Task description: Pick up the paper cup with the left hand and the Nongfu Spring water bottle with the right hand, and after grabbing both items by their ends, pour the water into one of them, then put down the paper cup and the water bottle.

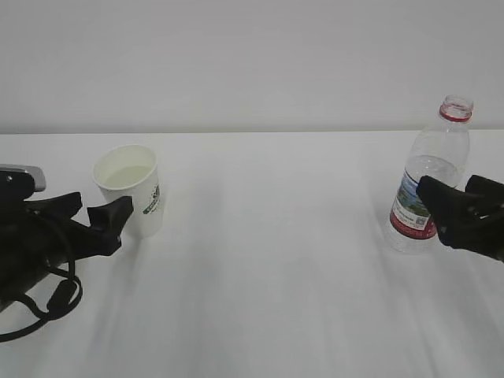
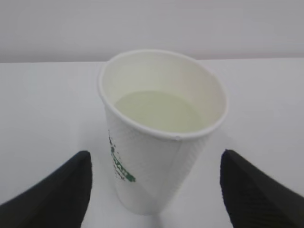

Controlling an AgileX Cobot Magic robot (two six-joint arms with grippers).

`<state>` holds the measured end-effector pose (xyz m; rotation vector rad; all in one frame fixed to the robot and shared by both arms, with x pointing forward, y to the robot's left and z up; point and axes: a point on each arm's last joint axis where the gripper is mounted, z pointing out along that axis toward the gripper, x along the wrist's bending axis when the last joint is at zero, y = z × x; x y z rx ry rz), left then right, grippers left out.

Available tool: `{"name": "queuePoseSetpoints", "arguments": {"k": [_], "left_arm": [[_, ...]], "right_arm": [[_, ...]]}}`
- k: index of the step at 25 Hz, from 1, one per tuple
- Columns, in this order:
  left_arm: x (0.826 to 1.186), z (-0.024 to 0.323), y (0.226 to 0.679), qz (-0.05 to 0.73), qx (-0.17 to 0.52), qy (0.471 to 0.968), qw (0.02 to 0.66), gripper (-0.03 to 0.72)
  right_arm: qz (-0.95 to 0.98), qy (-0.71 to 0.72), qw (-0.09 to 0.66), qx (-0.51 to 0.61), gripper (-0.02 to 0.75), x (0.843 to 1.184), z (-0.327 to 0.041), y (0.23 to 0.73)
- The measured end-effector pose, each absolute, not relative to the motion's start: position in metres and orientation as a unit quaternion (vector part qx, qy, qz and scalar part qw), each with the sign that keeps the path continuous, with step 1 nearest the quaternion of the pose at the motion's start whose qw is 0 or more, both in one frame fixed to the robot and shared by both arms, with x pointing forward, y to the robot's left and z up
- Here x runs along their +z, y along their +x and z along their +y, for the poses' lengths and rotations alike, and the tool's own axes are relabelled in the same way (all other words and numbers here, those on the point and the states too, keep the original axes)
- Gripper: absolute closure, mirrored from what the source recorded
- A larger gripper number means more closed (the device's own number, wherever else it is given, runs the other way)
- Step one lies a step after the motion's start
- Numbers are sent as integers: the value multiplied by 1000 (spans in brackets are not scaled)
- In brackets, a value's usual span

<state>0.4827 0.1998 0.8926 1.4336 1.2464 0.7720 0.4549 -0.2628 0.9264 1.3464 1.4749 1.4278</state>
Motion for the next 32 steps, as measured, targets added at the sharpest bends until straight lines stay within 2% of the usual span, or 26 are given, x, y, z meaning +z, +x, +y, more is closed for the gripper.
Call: {"name": "queuePoseSetpoints", "arguments": {"k": [10,18,32], "left_arm": [[916,203,483,517,343,563,547,85],[919,203,484,517,345,558,549,93],[971,190,510,498,351,518,600,97]], "right_arm": [[539,512,342,575,149,941,-261,477],[557,528,339,544,149,949,-261,500],[556,525,366,531,149,1002,-265,500]]}}
